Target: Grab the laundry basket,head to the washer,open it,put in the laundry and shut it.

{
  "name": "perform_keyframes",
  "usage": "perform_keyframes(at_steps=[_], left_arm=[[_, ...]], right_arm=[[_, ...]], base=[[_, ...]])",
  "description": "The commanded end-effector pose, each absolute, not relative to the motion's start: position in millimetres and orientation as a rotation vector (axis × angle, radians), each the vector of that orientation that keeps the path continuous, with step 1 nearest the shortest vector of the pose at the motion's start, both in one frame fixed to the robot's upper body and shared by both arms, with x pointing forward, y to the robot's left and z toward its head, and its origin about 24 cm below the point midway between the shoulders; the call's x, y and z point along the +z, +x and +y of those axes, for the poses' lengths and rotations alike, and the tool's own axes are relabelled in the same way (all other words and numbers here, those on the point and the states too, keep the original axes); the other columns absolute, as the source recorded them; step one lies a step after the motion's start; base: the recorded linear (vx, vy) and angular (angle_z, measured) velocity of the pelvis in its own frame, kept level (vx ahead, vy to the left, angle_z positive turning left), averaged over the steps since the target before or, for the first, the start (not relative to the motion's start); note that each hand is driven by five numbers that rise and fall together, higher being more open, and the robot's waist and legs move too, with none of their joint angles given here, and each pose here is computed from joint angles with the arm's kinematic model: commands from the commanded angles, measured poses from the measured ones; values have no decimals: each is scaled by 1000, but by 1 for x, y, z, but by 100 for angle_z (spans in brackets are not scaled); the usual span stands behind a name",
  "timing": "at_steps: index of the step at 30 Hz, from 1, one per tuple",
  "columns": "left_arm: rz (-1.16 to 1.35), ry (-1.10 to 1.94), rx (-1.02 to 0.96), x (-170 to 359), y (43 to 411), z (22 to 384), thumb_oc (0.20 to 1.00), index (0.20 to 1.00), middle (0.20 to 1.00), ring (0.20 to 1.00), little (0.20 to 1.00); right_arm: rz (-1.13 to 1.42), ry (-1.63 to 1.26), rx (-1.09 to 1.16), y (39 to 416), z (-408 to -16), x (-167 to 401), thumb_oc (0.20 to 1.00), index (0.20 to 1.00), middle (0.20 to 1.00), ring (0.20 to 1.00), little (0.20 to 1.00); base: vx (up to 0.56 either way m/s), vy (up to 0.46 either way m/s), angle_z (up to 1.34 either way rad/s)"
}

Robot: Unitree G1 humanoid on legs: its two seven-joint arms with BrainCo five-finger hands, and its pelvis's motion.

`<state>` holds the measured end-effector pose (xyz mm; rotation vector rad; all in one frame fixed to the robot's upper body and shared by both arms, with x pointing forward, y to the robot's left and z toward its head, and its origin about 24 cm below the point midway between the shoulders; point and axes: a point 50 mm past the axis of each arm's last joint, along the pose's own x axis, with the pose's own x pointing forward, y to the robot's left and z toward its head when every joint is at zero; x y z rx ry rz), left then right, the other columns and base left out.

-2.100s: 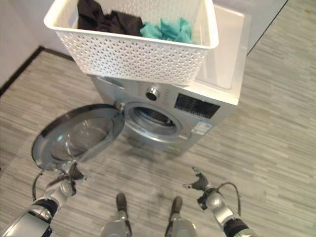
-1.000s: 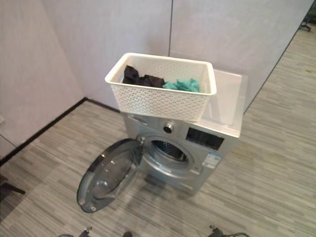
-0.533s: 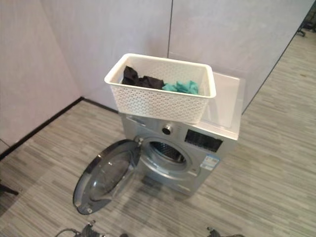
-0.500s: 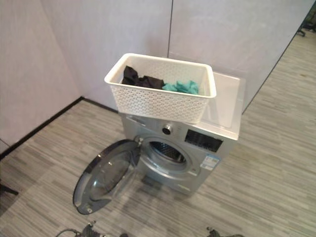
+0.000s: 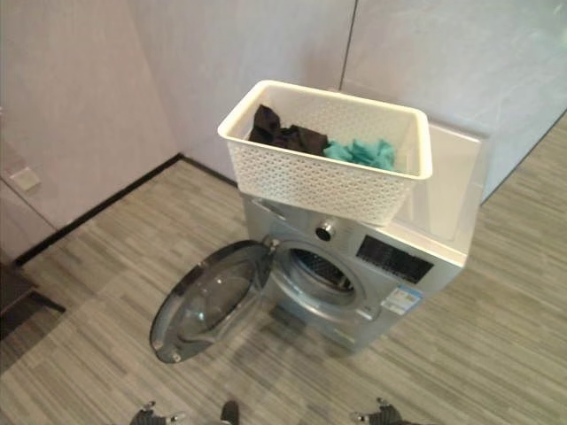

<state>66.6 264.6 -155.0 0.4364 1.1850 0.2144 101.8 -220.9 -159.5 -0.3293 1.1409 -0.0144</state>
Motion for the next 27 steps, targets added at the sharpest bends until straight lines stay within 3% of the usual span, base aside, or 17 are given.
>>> perform_keyframes(at_steps=[1, 8, 12, 17, 23, 27], left_arm=[[1190, 410, 218, -157, 77, 258, 1000, 1000, 1000, 1000, 1000], [1146, 405, 239, -154, 85, 259, 1000, 1000, 1000, 1000, 1000], [1085, 384, 258, -151, 98, 258, 1000, 1000, 1000, 1000, 1000], [1131, 357, 283, -155, 82, 257, 1000, 1000, 1000, 1000, 1000], [1143, 371, 214, -159, 79, 245, 1000, 1000, 1000, 1000, 1000], [1148, 367, 207, -159, 80, 244, 1000, 1000, 1000, 1000, 1000]], right_arm=[[1075, -326, -76, 120, -233, -152, 1000, 1000, 1000, 1000, 1000], [969, -297, -124, 141, -234, -142, 1000, 1000, 1000, 1000, 1000], [813, -249, -239, 169, -249, -120, 1000, 1000, 1000, 1000, 1000], [542, -217, -340, 200, -260, -80, 1000, 1000, 1000, 1000, 1000], [312, -261, -420, 209, -268, -41, 1000, 1000, 1000, 1000, 1000], [302, -270, -381, 206, -262, -39, 1000, 1000, 1000, 1000, 1000]], base=[[0, 0, 0], [-23, 18, -1], [-94, 146, 3], [39, 311, -21], [5, 289, -9], [42, 57, -15]])
